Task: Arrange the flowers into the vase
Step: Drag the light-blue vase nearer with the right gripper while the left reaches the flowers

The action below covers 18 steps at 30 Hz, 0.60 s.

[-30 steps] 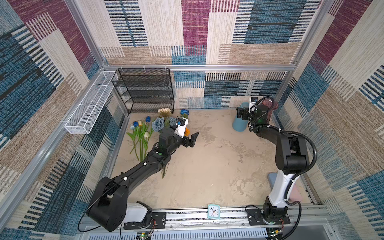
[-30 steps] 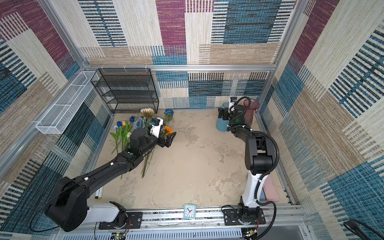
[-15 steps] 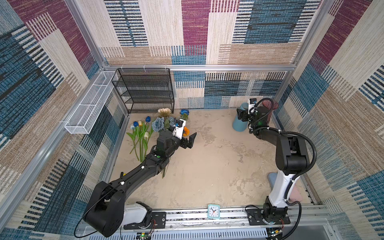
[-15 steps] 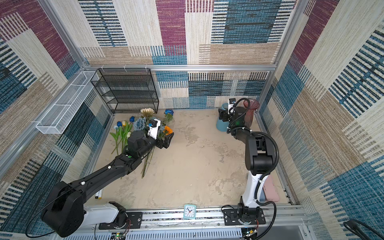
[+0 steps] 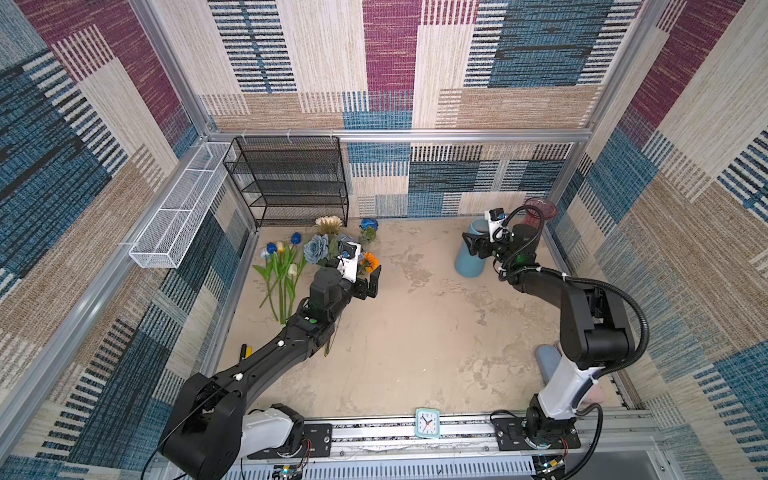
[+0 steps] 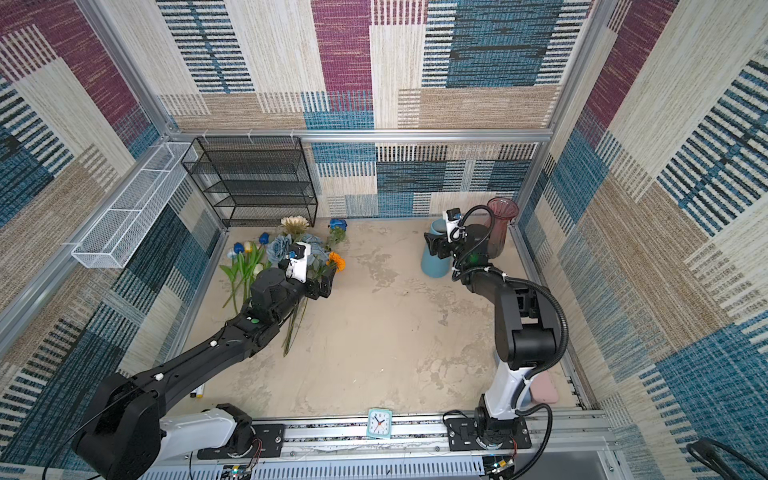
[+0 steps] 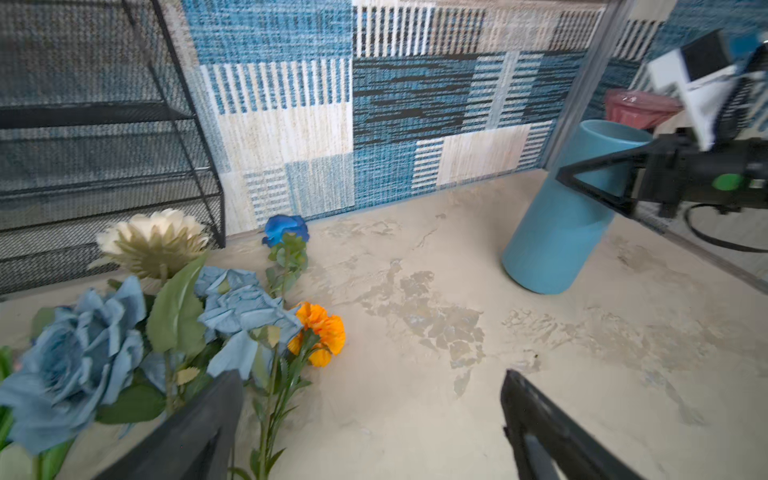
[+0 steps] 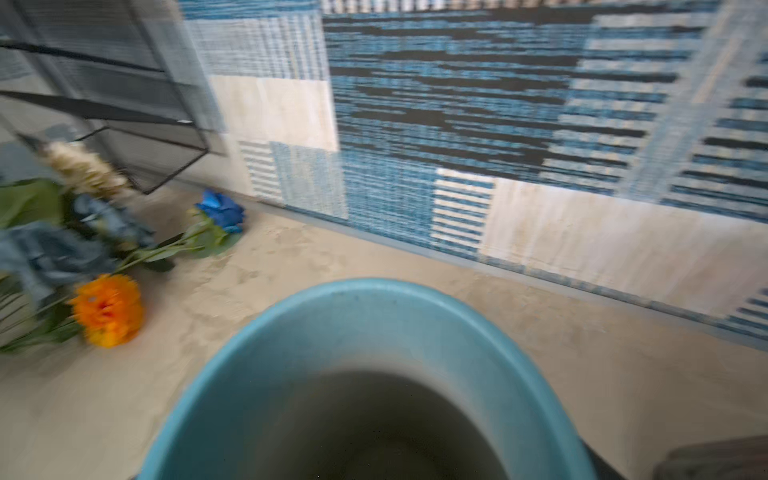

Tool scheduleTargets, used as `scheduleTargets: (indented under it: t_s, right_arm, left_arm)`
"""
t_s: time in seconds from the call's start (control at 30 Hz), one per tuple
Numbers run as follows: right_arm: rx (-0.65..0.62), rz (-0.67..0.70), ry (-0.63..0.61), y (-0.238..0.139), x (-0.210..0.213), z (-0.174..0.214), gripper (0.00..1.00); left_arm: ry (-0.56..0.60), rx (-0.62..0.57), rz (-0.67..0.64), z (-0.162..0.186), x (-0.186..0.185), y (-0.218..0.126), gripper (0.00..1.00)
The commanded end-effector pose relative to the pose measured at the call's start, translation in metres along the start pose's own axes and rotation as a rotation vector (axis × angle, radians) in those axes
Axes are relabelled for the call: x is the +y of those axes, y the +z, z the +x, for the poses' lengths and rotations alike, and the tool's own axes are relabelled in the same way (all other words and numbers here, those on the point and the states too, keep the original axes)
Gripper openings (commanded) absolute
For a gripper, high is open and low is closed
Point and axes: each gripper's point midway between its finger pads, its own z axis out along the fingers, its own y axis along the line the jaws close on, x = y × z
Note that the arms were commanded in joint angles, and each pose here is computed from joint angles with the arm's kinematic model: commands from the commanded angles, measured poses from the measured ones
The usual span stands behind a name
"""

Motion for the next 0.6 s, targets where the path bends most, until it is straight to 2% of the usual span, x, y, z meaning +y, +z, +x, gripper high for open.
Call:
scheduleTargets:
  t_s: [0.0, 0.13, 0.23, 0.37, 0.57]
  right_arm:
    - [-0.203, -0.266, -0.150, -0.014, 0.084, -0.049, 0.36]
    - [-0.238, -0.486, -0.207, -0.022, 0.168, -0.043, 0.33]
    - [-0.249, -0.582, -0.261, -0.025, 0.207, -0.036, 0.33]
    - [-0.229, -0.636, -0.275, -0.021, 0.224, -0.026, 0.33]
    - [-0.194, -0.657, -0.283, -0.015, 0.231, -0.017, 0.34]
  left_arm:
    - [-0.037, 0.040, -0.119, 0.011, 0.026, -0.002, 0.99]
    - [-0.090, 0.109, -0.198, 0.027, 0.050, -0.005, 0.96]
    - [-0.115, 0.166, -0.217, 0.036, 0.061, -0.007, 0.90]
    - [-0.132, 0.258, -0.266, 0.048, 0.080, -0.014, 0.83]
    - [-0.152, 0.338, -0.305, 0.071, 0.093, -0.022, 0.79]
